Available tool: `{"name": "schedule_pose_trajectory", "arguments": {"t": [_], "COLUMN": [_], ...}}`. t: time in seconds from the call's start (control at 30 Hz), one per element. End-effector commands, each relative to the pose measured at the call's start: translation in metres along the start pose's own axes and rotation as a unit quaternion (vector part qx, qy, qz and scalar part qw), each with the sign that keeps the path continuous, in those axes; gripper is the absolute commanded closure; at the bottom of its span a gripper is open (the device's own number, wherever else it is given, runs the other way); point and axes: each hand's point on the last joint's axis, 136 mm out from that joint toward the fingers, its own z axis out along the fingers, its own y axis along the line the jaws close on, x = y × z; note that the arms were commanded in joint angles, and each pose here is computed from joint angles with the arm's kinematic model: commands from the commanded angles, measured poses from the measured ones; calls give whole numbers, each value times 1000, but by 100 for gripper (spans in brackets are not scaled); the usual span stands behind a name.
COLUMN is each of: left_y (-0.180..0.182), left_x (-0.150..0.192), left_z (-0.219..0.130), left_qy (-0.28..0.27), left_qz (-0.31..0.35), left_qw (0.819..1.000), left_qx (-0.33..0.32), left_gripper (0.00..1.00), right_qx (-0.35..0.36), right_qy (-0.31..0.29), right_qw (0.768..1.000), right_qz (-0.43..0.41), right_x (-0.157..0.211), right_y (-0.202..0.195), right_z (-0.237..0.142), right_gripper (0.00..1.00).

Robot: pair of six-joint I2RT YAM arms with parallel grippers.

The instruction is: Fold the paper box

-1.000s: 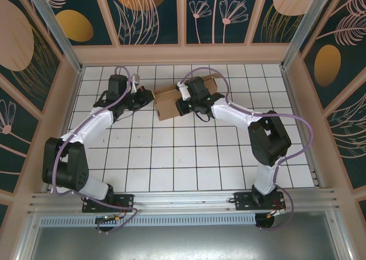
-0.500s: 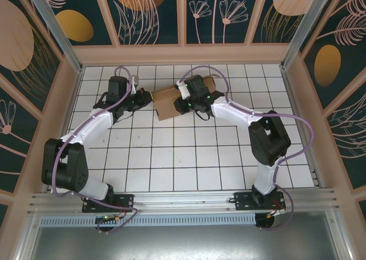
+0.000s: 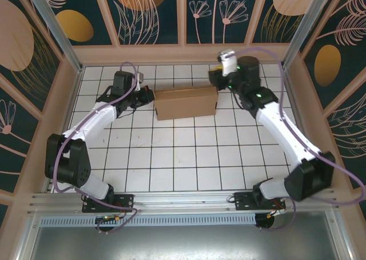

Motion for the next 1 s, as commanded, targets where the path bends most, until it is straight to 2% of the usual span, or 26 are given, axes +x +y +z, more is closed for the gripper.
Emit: {"name": "schedule_pose_trajectory", "arguments": {"t": [0.0, 0.1, 0.17, 0.23, 0.33, 0.53, 0.97], "left_y": [16, 15, 14, 14, 17, 14, 13], "left_x": [18, 16, 14, 15, 16, 16, 18], "left_z": [7, 8, 8, 9, 9, 11, 8], "left_qy": [40, 40, 38, 39, 40, 41, 42], "left_qz": [-2, 7, 11, 17, 25, 26, 28], "left_qw": [998, 998, 998, 998, 997, 997, 997], "left_qx": [-41, -47, -48, -50, -58, -54, -53], "left_gripper": [100, 100, 100, 100, 100, 100, 100], "right_qx": [19, -24, -65, -85, -119, -142, -173], "right_qy": [13, -39, -115, -143, -120, -77, -16], "right_qw": [992, 975, 965, 953, 947, 943, 936], "right_qz": [-124, -219, -228, -253, -272, -289, -307], "right_x": [38, 70, 77, 84, 92, 94, 115], "right_y": [-23, -35, -41, -42, -45, -56, -58], "right_z": [-3, -18, -38, -42, -25, 11, 62], "right_gripper": [66, 64, 64, 62, 59, 56, 60]}}
